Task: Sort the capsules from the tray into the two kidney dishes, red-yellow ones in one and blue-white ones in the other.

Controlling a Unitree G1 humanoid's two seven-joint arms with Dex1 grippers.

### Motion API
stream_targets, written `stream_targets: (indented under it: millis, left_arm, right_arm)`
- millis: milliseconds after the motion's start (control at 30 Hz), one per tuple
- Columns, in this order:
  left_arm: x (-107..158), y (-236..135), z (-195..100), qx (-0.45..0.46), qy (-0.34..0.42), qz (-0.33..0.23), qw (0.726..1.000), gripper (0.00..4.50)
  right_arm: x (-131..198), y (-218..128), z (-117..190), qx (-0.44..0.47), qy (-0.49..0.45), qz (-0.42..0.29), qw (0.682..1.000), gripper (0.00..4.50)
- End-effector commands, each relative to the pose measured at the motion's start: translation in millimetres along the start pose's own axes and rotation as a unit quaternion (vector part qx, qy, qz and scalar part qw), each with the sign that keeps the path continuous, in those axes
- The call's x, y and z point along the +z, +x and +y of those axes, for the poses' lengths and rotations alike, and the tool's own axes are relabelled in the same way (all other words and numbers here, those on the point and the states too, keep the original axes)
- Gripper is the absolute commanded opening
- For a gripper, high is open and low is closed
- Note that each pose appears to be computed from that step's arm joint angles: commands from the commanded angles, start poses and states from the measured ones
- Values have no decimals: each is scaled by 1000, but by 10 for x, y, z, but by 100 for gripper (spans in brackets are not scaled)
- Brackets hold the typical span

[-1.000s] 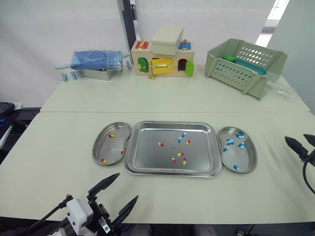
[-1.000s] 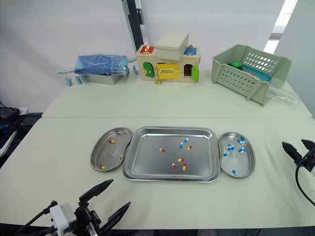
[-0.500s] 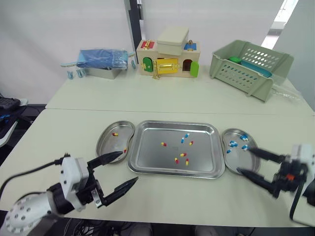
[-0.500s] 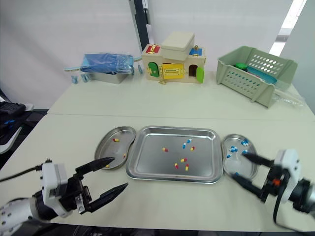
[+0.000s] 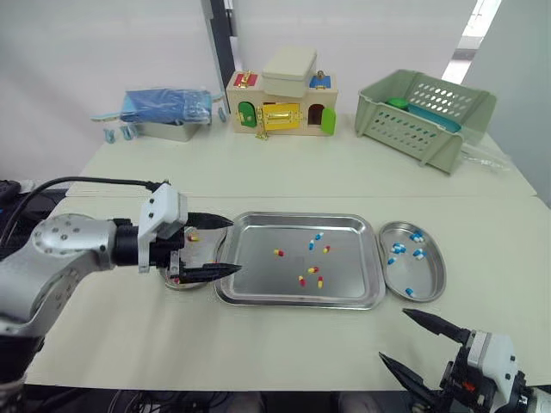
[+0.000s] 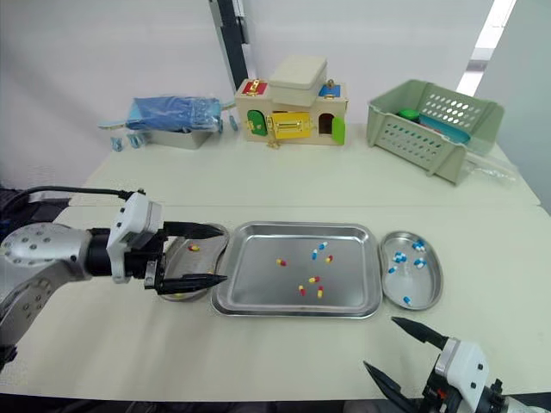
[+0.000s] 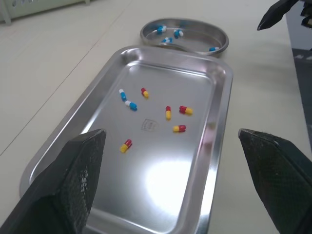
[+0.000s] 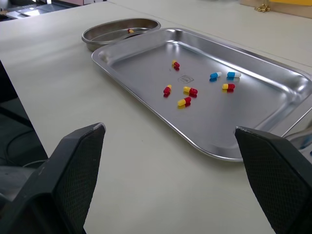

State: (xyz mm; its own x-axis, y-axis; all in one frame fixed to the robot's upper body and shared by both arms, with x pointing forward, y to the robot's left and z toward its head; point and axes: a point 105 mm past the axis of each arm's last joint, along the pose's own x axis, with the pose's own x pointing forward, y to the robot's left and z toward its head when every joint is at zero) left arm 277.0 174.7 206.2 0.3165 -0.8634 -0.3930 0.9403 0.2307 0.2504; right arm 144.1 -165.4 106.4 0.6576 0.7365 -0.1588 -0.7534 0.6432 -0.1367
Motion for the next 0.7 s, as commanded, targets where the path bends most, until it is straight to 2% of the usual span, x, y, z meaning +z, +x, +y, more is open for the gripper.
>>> stream_targets:
  millis: [33,267,533,700]
  left_arm:
    - [-113,50,87,-62,40,51,996,450]
    - [-239,349,334,-148,64,96,982,450]
    - [-298,740,522,-160,79,86,980,450]
    - [-388,950,486,-171,131,103,971,450]
  right_arm:
    - [73,15,-24,1,-24,-11,1000,446]
    - [110,58,-42,14,-18,-9,1000,446]
    - [176,101,-42,17,-9,-10,1000,446]
    - [232,143,-39,14,-7,-11,1000,446]
